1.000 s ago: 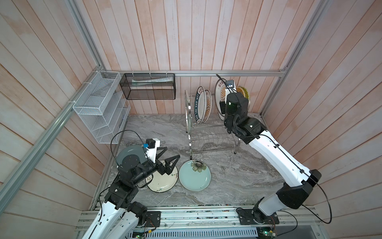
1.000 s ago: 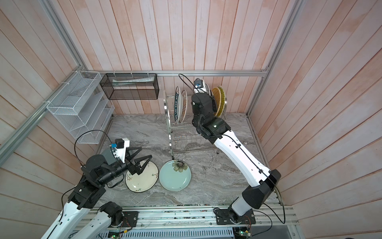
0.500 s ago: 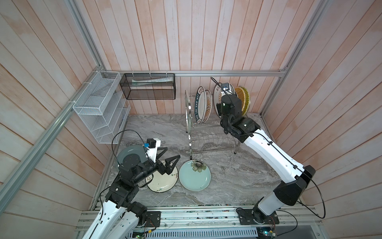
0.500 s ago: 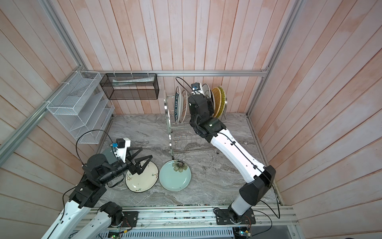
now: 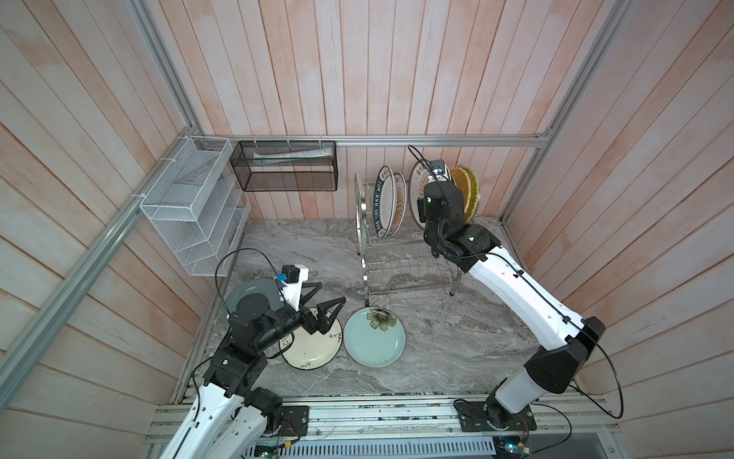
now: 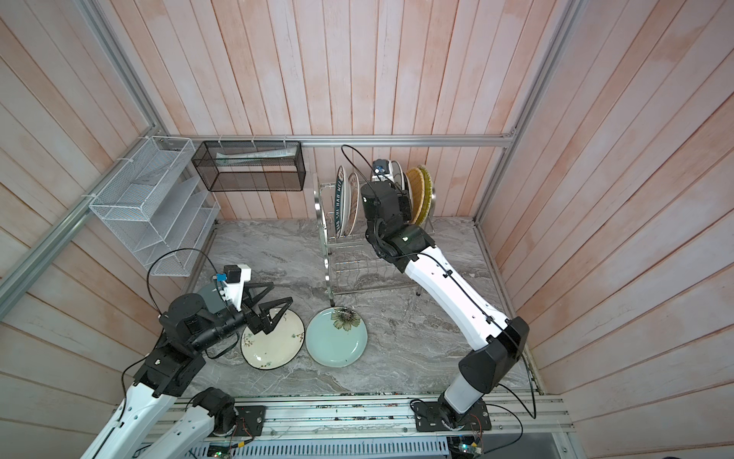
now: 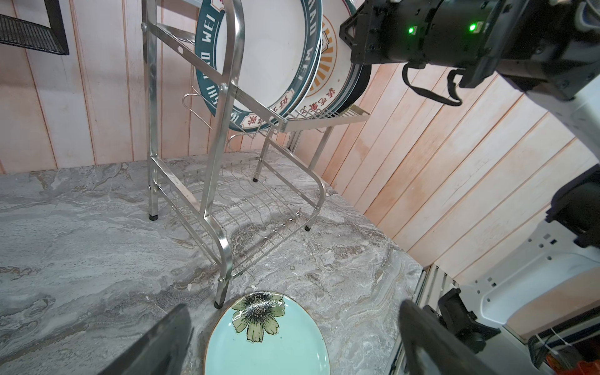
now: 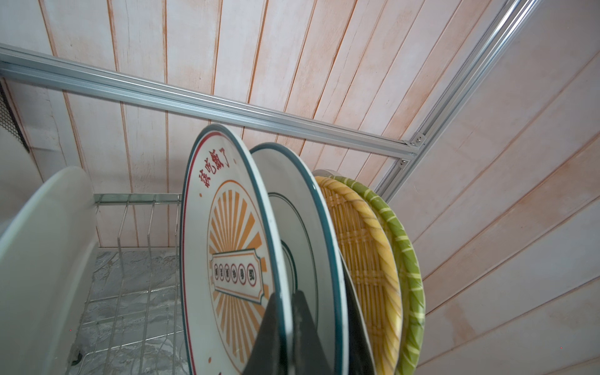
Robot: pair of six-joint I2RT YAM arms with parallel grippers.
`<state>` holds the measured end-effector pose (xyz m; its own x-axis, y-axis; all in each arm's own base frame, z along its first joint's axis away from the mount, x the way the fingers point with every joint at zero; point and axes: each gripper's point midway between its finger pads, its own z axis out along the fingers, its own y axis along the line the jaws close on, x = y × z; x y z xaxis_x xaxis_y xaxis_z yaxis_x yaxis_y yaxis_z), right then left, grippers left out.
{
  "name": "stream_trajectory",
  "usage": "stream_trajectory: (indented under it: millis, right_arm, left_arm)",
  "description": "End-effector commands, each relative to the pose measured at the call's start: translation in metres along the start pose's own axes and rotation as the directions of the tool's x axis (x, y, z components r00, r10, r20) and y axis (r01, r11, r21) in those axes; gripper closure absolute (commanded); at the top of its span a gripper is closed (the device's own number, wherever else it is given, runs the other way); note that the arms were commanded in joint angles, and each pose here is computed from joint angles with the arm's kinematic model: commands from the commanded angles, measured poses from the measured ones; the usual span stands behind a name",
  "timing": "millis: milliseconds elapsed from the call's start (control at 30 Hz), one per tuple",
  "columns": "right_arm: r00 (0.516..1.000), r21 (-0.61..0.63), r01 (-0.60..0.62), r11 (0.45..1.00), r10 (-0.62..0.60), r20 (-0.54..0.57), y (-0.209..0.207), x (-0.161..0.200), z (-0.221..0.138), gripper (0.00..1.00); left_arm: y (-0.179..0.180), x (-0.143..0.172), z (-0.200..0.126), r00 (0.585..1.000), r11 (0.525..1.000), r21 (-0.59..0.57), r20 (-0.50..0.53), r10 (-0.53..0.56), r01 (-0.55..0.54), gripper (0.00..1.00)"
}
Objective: Load plates into a dish rack
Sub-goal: Place the plate on the dish rack.
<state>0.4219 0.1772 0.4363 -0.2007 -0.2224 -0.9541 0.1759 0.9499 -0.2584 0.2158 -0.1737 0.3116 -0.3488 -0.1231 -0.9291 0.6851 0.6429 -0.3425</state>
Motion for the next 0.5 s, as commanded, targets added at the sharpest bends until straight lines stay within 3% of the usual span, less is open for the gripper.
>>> stream_trajectory:
  millis: [0,467]
  right_arm:
    - [1.0,-0.019,-0.002,1.0,0.001,-0.025,-0.001,0.002,-0.007,1.0]
    - [1.0,-0.018,-0.019,1.0,0.019,-0.018,-0.003,-0.012,-0.012,1.0]
  left_arm:
    - [-0.001,0.0,0.001,1.0,1.0,0.021,0.008,0.002,-0.002,0.0]
    - [0.001,0.001,0.002,1.0,0.999,0.029,0.002,-0.015,0.015,0.0]
